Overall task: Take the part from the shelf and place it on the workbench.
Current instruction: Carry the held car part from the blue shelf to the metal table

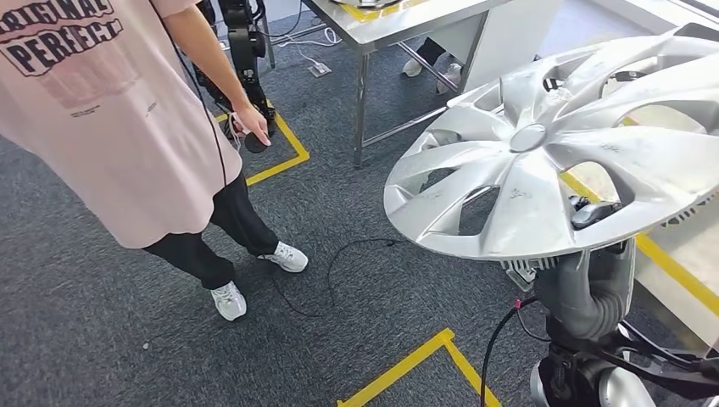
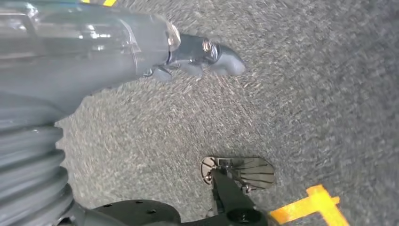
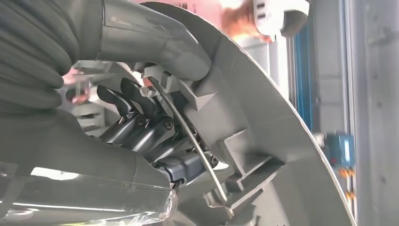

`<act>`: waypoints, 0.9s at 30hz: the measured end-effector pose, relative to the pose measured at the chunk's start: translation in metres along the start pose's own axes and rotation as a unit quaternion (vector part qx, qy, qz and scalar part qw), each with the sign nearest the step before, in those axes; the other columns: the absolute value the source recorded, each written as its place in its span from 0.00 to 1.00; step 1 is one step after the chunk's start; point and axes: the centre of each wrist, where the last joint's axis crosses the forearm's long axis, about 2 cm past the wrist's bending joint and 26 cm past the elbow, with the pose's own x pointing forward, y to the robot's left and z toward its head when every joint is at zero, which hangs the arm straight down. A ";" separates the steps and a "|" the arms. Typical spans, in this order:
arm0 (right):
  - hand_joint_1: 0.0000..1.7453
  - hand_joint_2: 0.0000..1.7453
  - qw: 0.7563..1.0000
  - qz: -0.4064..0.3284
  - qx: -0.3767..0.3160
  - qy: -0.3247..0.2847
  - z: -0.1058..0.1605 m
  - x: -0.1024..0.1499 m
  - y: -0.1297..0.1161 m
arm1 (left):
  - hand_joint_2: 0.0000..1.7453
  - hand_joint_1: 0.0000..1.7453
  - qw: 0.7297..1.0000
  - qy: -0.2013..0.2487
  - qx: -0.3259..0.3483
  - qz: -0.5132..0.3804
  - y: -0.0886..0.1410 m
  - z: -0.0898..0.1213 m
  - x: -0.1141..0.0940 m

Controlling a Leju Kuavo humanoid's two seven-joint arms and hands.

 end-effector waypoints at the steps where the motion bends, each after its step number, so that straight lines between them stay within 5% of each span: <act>1: 1.00 1.00 1.000 0.000 -0.001 0.000 0.000 -0.001 0.000 | 1.00 0.00 1.000 -0.002 0.000 0.000 0.000 0.000 -0.001; 27: 1.00 1.00 1.000 0.017 -0.011 0.002 -0.002 0.004 -0.003 | 1.00 0.00 1.000 -0.019 -0.020 -0.005 -0.008 0.002 -0.001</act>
